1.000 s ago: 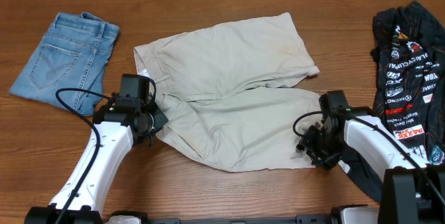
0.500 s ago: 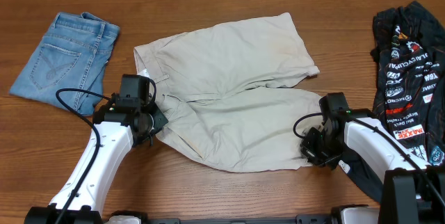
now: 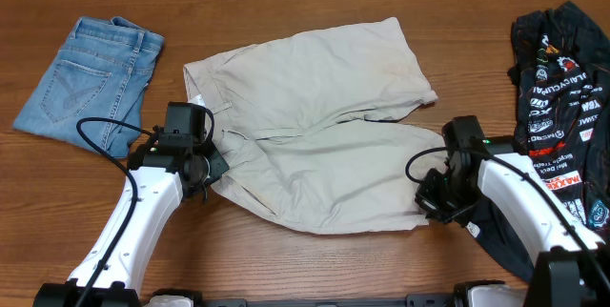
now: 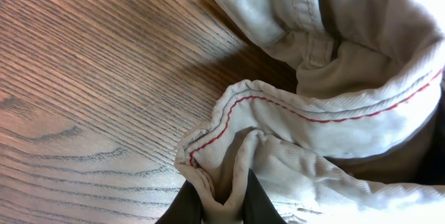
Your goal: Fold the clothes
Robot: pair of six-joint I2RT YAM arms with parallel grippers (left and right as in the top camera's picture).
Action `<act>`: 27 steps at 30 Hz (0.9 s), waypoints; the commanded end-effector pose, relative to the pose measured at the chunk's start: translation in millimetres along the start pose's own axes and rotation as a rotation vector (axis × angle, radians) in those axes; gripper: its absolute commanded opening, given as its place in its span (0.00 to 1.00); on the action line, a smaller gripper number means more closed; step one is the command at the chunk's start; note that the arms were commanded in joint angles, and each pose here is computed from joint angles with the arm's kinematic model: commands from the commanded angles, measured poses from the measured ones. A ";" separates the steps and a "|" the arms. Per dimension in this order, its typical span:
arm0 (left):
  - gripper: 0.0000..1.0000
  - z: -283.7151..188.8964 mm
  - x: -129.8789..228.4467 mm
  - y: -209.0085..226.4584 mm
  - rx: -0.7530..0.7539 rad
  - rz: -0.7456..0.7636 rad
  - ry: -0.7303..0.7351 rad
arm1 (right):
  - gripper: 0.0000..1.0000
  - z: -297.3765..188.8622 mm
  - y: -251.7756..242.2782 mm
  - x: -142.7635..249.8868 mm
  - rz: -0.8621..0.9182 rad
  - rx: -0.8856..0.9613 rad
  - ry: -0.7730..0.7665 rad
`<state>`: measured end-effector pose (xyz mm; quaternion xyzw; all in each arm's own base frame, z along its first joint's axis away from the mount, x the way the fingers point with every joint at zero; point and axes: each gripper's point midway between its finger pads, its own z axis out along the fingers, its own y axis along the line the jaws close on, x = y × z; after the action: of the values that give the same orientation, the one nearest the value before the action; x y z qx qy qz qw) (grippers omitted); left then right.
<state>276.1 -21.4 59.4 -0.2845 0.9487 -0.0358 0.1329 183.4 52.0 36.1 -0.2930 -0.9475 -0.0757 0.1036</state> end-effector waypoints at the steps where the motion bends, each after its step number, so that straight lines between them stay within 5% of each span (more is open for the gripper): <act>1: 0.04 -5.4 -5.5 -0.4 -0.016 0.033 -0.022 | 0.04 -14.1 5.6 -7.6 -0.040 -0.023 -0.069; 10: 0.04 -61.2 -11.0 4.7 -0.016 0.075 -0.075 | 0.04 -83.5 16.0 -21.6 -0.093 -0.077 -0.293; 27: 0.04 -131.7 34.2 43.5 0.043 -0.004 -0.136 | 0.04 -208.3 8.8 -4.6 -0.116 -0.144 -0.595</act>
<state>189.2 -12.3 152.9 -0.2697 0.9496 -0.0380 0.1551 213.7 29.0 217.4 -0.2555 -0.9500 -0.0899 -0.1553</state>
